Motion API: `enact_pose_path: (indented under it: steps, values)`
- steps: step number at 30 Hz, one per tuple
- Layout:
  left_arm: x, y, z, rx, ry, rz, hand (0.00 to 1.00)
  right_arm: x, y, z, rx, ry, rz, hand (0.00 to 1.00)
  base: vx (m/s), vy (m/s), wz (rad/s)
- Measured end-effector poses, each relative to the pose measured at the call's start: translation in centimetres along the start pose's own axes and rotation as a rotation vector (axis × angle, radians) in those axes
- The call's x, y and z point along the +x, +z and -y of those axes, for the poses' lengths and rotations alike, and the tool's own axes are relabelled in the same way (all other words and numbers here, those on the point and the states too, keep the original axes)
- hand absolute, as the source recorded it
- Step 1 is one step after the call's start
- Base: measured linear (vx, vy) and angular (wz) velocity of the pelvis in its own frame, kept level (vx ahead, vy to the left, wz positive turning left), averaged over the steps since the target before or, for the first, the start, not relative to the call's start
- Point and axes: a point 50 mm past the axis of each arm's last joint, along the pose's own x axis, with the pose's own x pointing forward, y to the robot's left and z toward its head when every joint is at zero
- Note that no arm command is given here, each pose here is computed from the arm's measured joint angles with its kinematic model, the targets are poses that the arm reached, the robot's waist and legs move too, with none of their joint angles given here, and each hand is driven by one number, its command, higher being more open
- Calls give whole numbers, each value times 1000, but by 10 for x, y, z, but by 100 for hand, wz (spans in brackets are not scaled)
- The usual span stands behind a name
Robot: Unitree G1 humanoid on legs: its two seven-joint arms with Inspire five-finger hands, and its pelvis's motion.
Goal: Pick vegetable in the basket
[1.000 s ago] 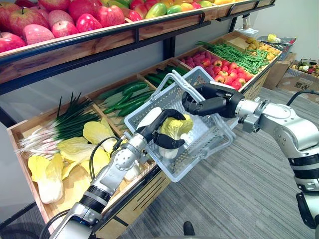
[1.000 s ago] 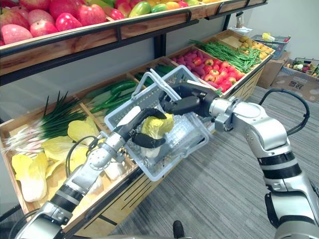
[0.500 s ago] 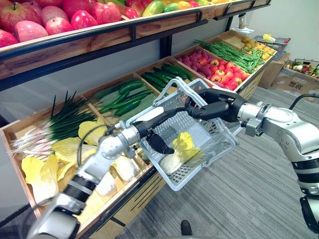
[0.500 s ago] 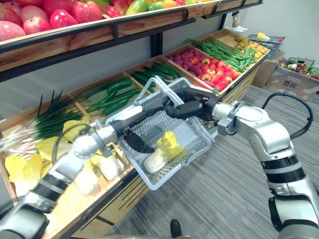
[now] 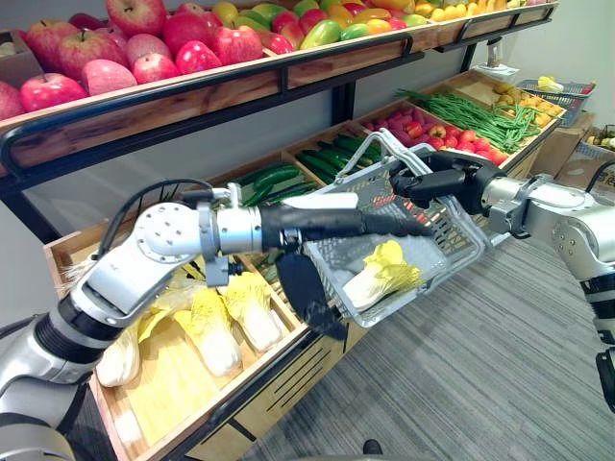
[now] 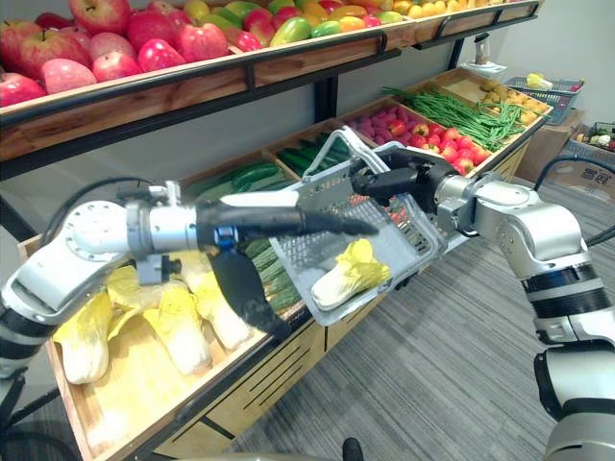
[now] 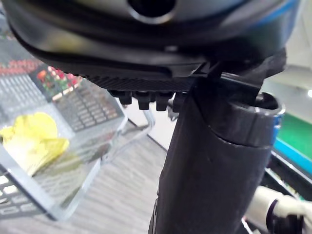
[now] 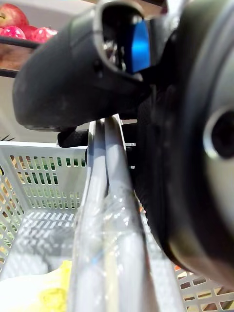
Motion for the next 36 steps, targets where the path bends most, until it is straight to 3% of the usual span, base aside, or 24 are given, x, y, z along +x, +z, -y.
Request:
enact_pose_path:
  steps: [2,5,7,11,13,16,20,22,26,27,30,32,34,36]
  values:
    - [-17,-2,-23,-48,194,25,100,-1,-3,4,12,-17,-11,0,-12,46,5]
    - [-33,0,-37,-100,335,82,100,-9,-6,13,51,-46,15,0,-17,19,12]
    - [-74,-2,-35,-215,552,227,100,-35,-24,29,131,-105,86,0,12,20,9]
    - [-154,-22,-27,-299,956,253,100,-74,-55,56,209,-273,83,0,0,0,0]
    - [-170,-30,-21,-320,1025,233,100,-84,-64,60,229,-309,73,0,-30,17,0]
    - [-168,-41,-5,-379,954,195,100,-92,-77,61,243,-330,36,0,-10,7,0]
    - [-157,-69,32,-570,723,29,100,-106,-96,63,259,-387,-1,0,18,13,-1]
    - [-155,-88,64,-714,618,-103,100,-115,-102,67,274,-436,-9,0,41,35,-3]
    - [-177,-123,121,-1047,626,-257,100,-131,-108,78,328,-517,25,0,12,22,-4]
    - [-179,-125,124,-1066,633,-266,100,-132,-109,79,331,-523,29,0,0,0,0]
    - [-213,-141,184,-1314,679,-448,100,-155,-112,94,368,-610,44,0,26,14,-2]
    - [-230,-146,205,-1403,757,-506,100,-165,-117,100,392,-644,34,0,48,17,2]
    - [-248,-150,219,-1463,933,-517,100,-169,-125,102,432,-664,27,0,14,13,7]
    - [-272,-151,230,-1444,1271,-426,100,-179,-137,100,470,-679,16,0,3,15,18]
